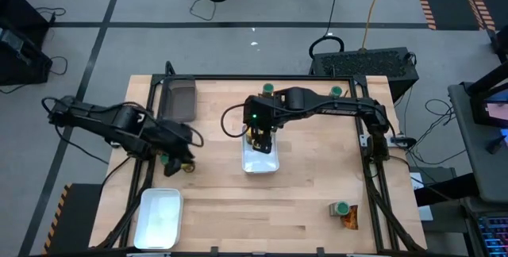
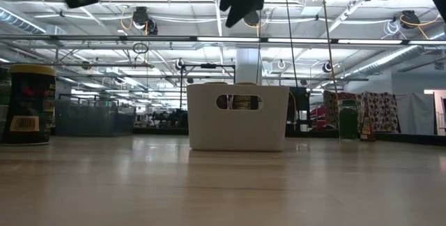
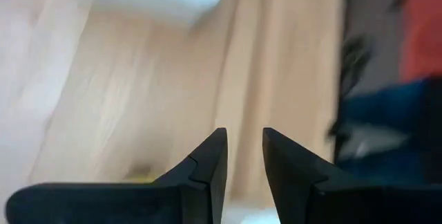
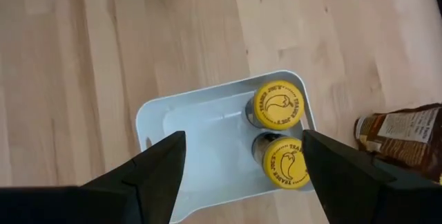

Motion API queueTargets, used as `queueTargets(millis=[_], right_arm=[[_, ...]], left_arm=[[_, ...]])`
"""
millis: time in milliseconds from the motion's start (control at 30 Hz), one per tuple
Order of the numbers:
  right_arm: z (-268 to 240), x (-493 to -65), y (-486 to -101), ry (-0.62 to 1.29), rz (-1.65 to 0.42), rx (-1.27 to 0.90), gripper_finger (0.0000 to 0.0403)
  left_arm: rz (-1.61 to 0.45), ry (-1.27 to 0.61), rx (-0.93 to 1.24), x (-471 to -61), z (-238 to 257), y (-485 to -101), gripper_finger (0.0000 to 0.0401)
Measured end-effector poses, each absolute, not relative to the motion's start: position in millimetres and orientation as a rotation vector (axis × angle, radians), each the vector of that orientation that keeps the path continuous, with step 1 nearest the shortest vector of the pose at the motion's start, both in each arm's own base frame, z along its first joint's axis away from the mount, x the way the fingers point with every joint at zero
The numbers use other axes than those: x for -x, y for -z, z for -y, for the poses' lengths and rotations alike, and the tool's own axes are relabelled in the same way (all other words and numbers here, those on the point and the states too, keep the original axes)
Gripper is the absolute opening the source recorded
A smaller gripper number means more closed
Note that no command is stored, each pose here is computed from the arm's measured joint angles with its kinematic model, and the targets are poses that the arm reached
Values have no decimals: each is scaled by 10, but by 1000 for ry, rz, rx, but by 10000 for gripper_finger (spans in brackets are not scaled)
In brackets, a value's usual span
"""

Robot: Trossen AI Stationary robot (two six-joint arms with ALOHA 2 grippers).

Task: Sort spices by type
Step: Put the left yellow spice bottle into the top white bin

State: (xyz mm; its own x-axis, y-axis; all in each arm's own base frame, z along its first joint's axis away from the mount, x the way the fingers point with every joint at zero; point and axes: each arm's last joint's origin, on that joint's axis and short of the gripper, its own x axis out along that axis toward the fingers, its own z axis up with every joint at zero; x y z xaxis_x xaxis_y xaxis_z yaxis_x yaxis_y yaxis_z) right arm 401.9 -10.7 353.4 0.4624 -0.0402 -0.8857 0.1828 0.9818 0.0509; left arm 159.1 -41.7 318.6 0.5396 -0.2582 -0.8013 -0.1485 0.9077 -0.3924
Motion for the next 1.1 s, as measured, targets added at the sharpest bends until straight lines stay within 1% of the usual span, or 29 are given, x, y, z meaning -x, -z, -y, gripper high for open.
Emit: queueTargets(millis=[67,167,333,433,533,867,1100], right_arm=[[104,-4019,-3545,136,-1079,-144,272],[107,-4016,-3544,136,-1083,-134,272],[107,-4015,-3542,128,-1086,-118,272],[105,-4008,-3536,119,-1096,-104,272],[105,-4000,-3532,109,-1106,-86,272],[107,-4000,-3529,85,-1110,-48,272],[106,-4000,-3529,73,-1111,-31,272]], left_arm=[[-1104,62,420,-1552,434,-3146,98],[-1230,122,356,-1522,475,-3043,98],[-1291,183,243,-1553,508,-2969,99],[-1294,199,181,-1586,511,-2946,110],[-1308,188,116,-1621,509,-2911,135],[-1405,178,1,-1749,532,-2764,242],[-1449,105,-101,-1817,521,-2679,302]])
